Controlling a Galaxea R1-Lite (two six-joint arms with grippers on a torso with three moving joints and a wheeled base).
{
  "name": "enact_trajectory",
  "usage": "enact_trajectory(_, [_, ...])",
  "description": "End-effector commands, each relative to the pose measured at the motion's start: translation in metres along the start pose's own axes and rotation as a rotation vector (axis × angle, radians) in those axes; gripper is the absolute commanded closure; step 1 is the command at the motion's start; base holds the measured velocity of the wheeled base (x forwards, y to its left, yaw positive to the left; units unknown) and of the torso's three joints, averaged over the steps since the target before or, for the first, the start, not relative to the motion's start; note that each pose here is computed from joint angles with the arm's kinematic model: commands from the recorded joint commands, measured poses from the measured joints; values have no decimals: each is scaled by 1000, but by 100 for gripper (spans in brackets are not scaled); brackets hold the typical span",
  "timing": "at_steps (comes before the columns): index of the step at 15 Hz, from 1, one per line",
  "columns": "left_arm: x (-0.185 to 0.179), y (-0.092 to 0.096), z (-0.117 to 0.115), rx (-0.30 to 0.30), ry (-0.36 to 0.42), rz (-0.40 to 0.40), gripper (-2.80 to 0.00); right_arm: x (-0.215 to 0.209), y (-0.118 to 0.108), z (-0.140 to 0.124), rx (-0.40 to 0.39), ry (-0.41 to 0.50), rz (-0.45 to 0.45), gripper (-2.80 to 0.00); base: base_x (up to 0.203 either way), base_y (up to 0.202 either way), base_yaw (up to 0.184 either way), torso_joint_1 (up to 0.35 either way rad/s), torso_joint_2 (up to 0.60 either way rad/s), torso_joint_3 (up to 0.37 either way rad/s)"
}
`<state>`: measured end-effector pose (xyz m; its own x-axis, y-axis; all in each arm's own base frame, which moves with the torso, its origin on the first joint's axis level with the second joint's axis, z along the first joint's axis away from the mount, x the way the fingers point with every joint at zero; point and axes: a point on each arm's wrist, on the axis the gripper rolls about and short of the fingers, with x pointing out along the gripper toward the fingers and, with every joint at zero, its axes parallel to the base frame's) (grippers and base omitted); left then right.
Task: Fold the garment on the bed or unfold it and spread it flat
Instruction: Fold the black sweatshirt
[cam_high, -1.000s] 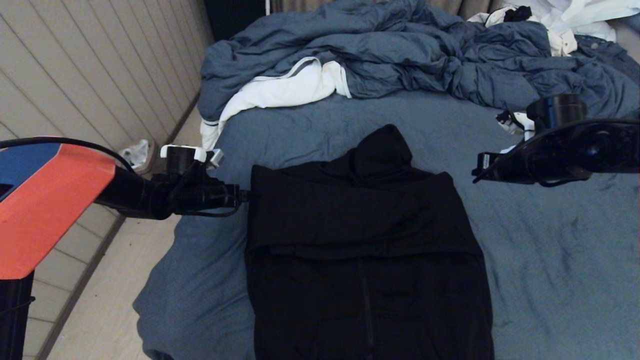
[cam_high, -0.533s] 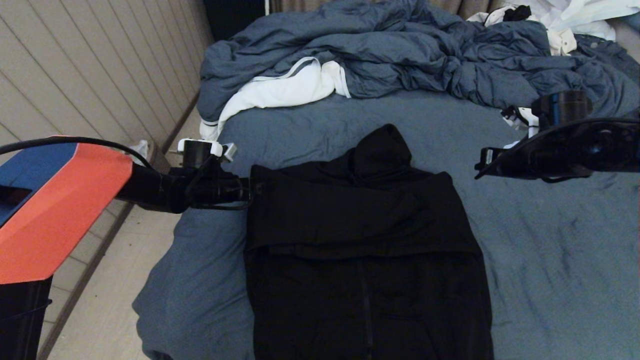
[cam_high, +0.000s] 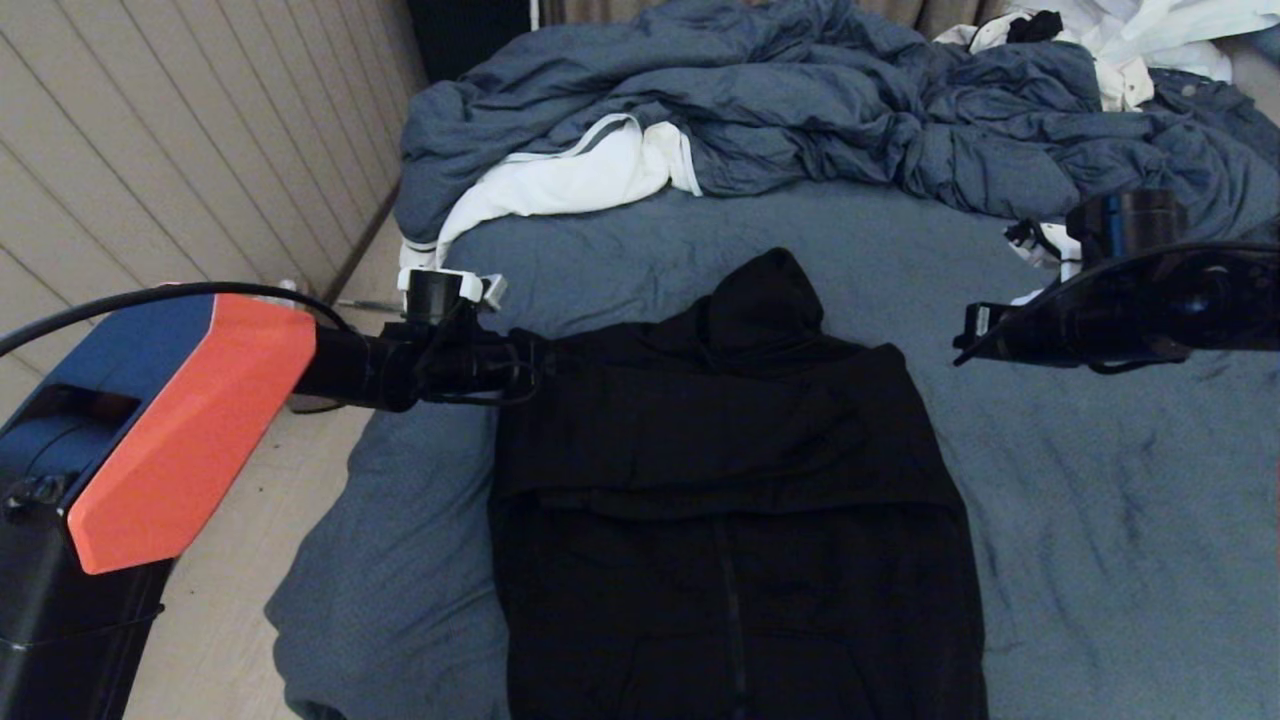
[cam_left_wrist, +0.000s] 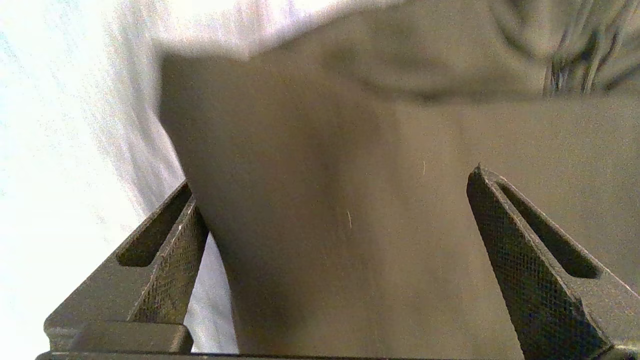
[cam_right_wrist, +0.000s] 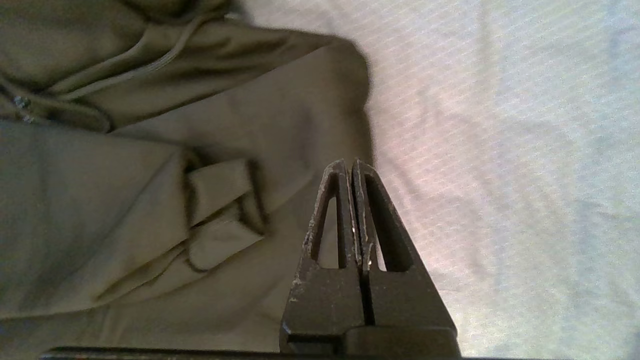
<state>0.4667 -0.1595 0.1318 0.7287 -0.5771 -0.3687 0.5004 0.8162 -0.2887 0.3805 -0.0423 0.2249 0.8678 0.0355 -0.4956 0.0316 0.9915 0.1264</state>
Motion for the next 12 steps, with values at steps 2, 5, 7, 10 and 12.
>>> enact_trajectory(2, [6,3,5,7,-15,16,-280,-7,0,-1,1,-1,-1,0,0,0,0,0,0,0])
enact_trajectory(5, [0,4,-5,-8,33,28,-280,-4,-5,-3,9,10,4,0,0,0,0,0,0,0])
enact_trajectory(7, [-8,6,-18,-14,79,32,-280,6,-7,-7,12,30,2,0,0,0,0,0,0,0])
enact_trajectory(10, [-10,9,-18,23,39,30,-280,14,-7,-7,8,17,5,0,0,0,0,0,0,0])
enact_trajectory(12, [-9,12,-10,23,24,35,-280,15,-7,-7,8,15,5,0,0,0,0,0,0,0])
